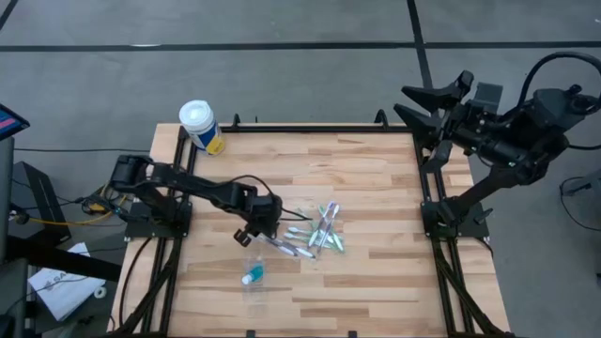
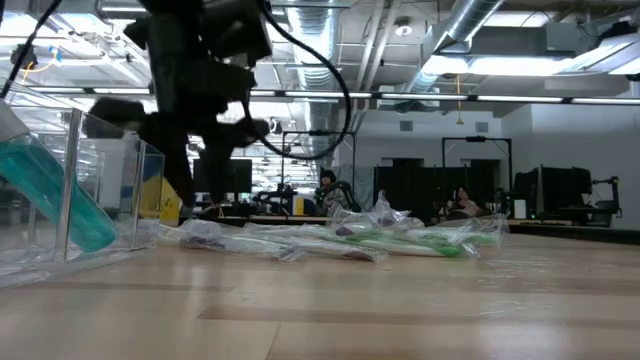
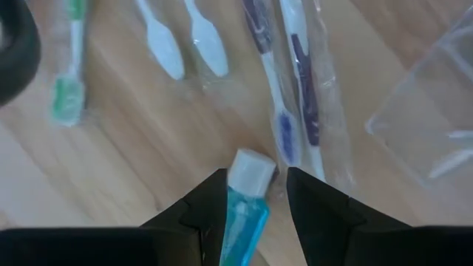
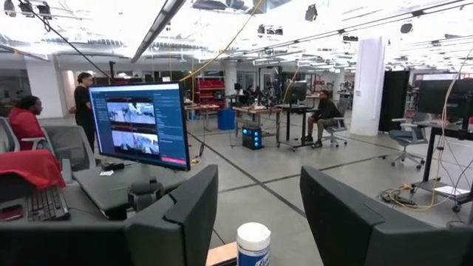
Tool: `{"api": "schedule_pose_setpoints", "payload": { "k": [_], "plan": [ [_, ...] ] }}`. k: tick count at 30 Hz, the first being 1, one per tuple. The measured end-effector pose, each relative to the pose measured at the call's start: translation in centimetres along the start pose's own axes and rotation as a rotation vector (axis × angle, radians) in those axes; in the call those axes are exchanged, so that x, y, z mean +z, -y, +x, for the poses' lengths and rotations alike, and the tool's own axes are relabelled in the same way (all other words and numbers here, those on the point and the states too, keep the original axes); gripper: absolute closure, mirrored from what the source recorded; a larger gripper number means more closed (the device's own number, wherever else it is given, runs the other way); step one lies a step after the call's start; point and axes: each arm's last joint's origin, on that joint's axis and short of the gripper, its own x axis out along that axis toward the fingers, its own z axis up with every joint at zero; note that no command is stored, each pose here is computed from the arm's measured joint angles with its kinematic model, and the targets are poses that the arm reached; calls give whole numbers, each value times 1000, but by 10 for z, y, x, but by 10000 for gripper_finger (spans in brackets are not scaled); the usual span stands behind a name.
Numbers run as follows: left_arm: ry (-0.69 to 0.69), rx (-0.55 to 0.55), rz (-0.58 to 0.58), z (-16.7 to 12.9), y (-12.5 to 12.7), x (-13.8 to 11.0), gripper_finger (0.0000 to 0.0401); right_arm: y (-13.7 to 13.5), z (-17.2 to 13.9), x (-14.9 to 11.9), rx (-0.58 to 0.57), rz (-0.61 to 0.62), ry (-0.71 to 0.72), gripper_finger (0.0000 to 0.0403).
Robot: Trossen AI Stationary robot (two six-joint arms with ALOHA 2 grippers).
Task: Pick & Place toothbrushing station
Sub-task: Put the blue mouthwash into the transparent organizer
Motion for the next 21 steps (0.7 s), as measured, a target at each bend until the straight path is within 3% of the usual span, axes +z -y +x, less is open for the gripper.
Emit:
{"api": "schedule_pose_setpoints", "payload": {
  "k": [8, 21],
  "plan": [
    [-8, -6, 36, 15, -2, 1, 268, 0, 0, -1, 2, -6, -5, 221],
    [-8, -43, -13, 31, -9, -13, 268, -1, 0, -3, 5, -32, -20, 220]
  ]
}}
